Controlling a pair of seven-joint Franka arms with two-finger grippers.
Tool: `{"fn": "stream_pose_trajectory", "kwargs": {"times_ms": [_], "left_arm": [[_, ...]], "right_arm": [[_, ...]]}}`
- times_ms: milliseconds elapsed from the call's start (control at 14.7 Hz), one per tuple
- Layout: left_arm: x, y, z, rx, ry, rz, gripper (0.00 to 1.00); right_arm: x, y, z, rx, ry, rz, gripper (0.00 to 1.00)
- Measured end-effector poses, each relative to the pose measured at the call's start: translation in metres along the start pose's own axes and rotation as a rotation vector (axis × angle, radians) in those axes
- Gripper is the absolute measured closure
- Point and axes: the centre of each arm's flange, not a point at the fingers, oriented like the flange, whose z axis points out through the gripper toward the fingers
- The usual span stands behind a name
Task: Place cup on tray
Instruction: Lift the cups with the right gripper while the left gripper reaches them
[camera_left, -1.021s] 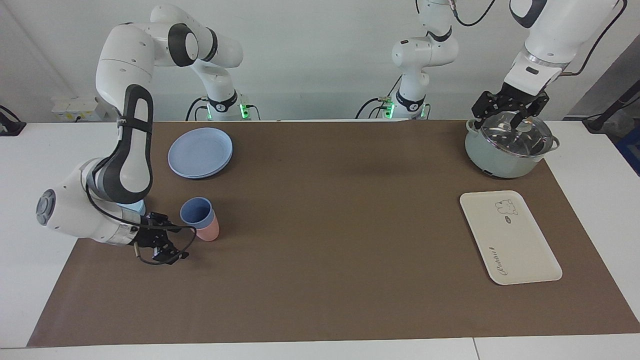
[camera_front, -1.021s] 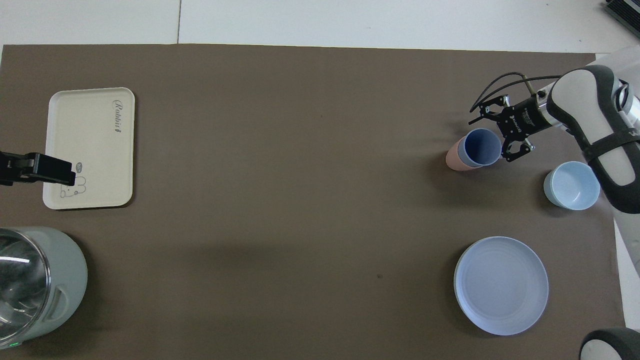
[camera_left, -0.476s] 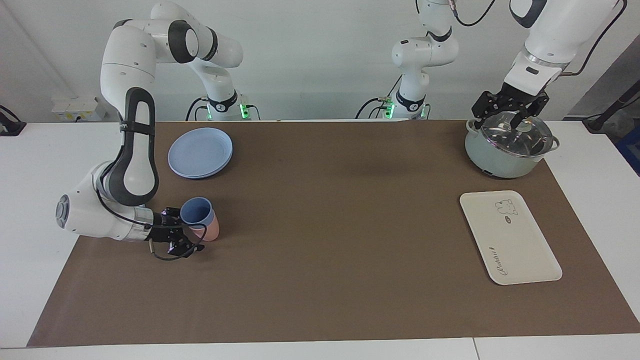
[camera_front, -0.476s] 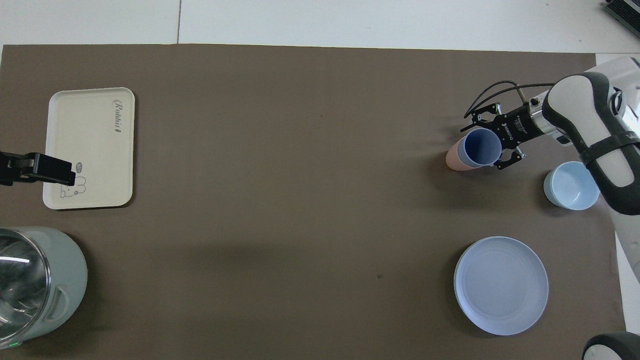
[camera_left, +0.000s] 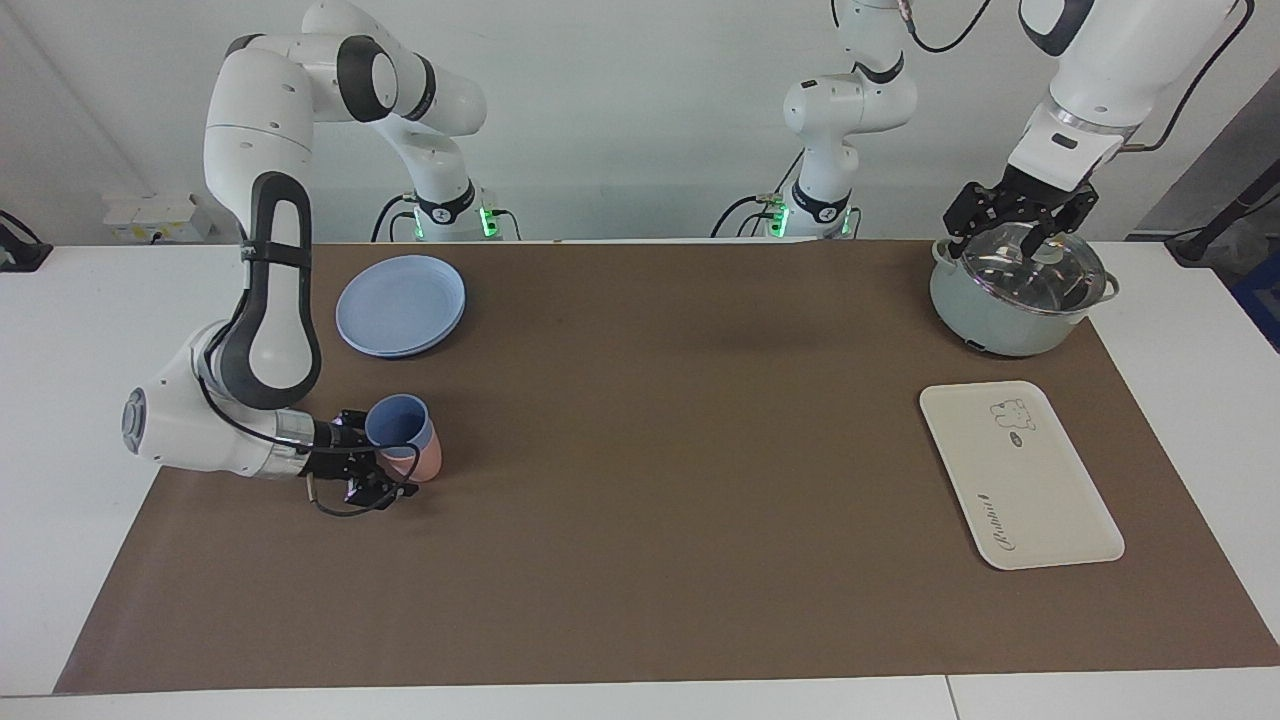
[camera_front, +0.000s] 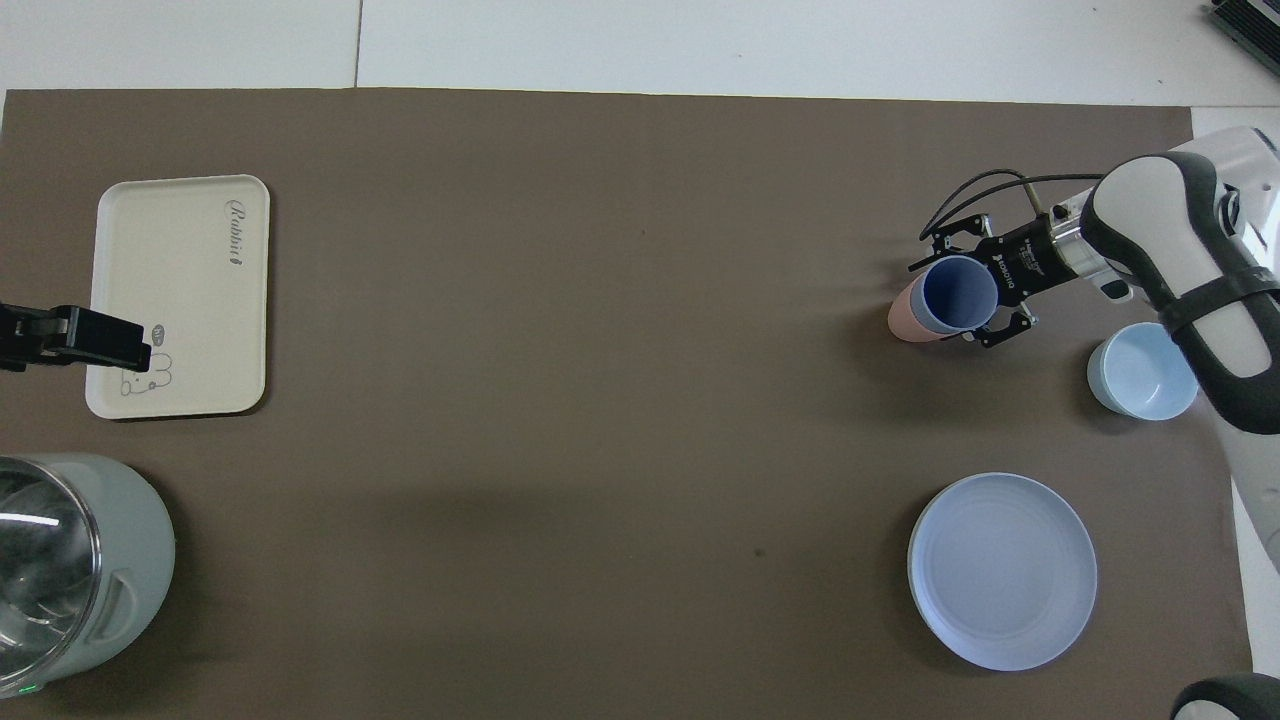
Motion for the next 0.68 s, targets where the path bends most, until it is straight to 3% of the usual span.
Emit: {"fn": "stream_pose_trajectory", "kwargs": {"times_ms": [204, 340, 681], "left_arm": [[0.000, 0.000, 0.000, 0.000, -0.001, 0.000, 0.00], [0.000, -0.003, 0.000, 0.000, -0.001, -0.006, 0.00], [0.000, -0.010, 0.014, -0.010, -0.011, -0.081, 0.00]], "right_arm": [[-0.005, 0.005, 0.008, 0.014, -0.045, 0.020, 0.04], [-0.012, 0.004, 0.012, 0.041, -0.095, 0.034, 0.21], [-0.065, -0.013, 0.034, 0.034, -0.166, 0.018, 0.22]]}}
